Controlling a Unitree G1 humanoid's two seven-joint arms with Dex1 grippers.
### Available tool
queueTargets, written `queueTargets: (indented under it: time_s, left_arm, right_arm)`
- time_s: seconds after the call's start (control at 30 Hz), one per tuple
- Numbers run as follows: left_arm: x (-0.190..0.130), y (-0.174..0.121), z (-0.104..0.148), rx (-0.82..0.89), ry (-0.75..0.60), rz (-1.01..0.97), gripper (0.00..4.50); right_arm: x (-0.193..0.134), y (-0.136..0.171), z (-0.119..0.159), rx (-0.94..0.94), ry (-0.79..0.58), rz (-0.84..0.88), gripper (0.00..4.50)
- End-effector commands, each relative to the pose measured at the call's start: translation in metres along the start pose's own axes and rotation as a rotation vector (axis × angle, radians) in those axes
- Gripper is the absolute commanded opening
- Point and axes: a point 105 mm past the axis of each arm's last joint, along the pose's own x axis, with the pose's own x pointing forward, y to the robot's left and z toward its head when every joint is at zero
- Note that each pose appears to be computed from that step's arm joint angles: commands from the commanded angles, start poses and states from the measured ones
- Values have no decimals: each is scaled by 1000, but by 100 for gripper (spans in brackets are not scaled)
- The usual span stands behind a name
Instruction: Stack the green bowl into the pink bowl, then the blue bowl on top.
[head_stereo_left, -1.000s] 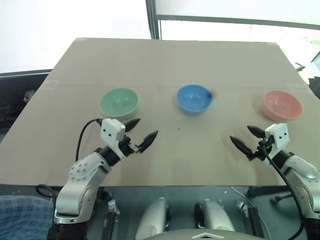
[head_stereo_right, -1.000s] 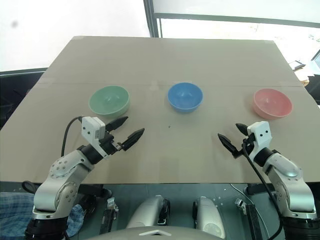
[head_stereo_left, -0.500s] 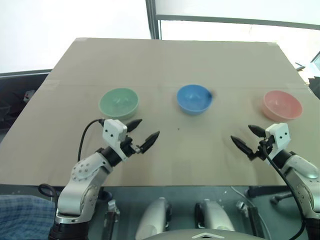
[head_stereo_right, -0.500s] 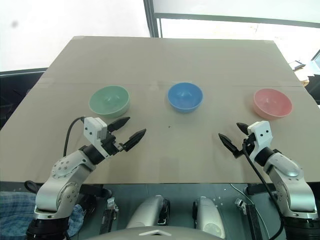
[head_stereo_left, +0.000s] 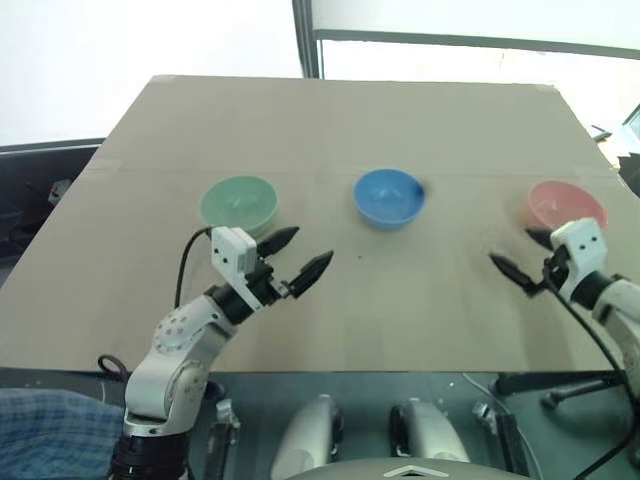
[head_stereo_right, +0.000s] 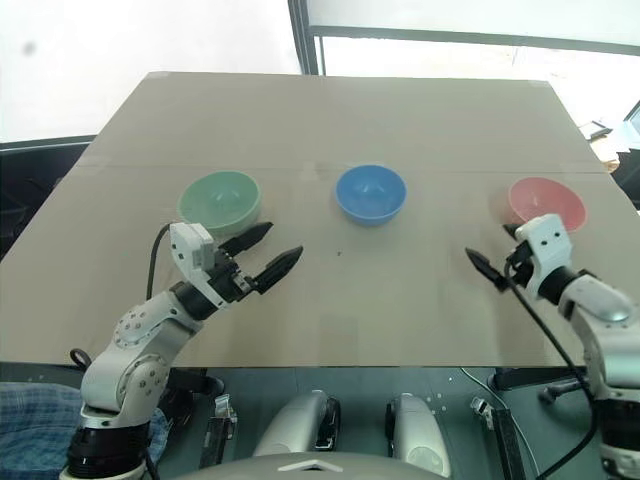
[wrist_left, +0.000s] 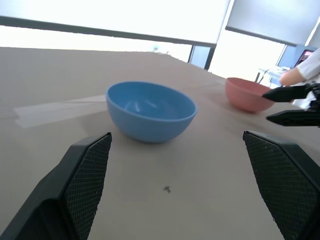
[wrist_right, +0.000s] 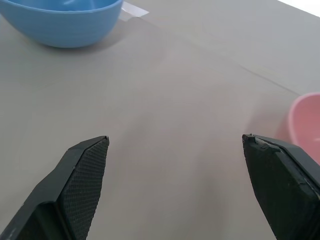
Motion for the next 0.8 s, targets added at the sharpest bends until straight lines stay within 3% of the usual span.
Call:
queueTargets:
  time_s: [0.03, 0.27, 0.67, 0.8]
  left_arm:
    - [8, -21, 19, -20, -69, -113, 445]
    - [14, -36, 25, -60, -80, -208, 445]
    - [18, -39, 23, -52, -74, -224, 445]
    - [17, -38, 24, -46, -79, -204, 450]
  right_arm:
    - [-7, -34, 16, -78, -7, -71, 450]
    - [6, -63, 0, -116, 175, -54, 450]
    - [35, -77, -32, -186, 440, 52, 450]
    - [39, -79, -30, -194, 438, 69, 287]
